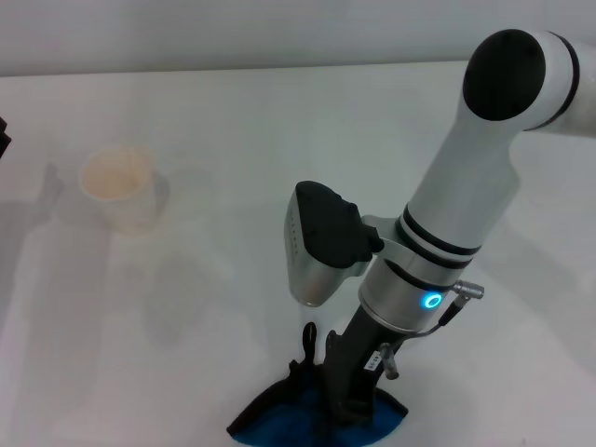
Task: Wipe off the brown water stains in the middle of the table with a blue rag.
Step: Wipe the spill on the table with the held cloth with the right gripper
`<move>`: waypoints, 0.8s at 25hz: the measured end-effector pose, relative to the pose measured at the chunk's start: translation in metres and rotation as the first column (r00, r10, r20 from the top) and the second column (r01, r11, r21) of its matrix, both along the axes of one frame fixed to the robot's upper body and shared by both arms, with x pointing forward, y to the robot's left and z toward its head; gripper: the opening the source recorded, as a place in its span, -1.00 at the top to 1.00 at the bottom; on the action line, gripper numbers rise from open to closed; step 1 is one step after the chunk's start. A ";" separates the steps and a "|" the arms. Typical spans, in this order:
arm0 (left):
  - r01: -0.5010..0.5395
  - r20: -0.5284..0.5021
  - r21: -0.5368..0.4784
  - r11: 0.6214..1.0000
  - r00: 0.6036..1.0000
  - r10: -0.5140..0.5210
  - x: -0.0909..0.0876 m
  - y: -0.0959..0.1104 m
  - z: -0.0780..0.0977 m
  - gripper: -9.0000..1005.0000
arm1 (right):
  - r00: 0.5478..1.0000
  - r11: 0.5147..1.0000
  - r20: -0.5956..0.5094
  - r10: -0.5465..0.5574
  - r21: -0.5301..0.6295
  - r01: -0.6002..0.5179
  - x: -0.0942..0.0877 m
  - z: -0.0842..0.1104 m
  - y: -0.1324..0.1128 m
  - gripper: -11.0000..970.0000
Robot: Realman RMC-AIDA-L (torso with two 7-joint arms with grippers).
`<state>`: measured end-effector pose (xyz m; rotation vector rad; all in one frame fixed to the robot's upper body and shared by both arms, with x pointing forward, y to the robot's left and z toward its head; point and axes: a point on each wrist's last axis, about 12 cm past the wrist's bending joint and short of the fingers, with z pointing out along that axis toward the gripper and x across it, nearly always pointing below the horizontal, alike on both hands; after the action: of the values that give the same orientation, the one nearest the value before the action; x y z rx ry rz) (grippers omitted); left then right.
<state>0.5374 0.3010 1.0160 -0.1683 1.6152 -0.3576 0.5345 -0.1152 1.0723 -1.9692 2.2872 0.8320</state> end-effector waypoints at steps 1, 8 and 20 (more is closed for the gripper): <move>0.000 0.000 0.000 1.000 1.000 0.000 0.000 0.000 0.000 -0.78 | 1.000 1.000 0.006 -0.027 0.013 0.027 0.002 0.000 0.000 0.75; -0.002 -0.002 0.001 1.000 1.000 0.002 -0.001 0.000 -0.001 -0.78 | 0.951 0.954 0.110 -0.290 0.116 0.277 0.039 0.008 -0.018 0.75; -0.003 -0.004 -0.003 1.000 1.000 0.003 -0.002 0.001 -0.001 -0.78 | 0.821 0.871 0.299 -0.485 0.082 0.485 0.085 0.024 -0.077 0.71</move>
<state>0.5357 0.3020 1.0149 -0.1745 1.6182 -0.3575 0.6199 -0.1919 1.0964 -1.2837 2.4081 0.4337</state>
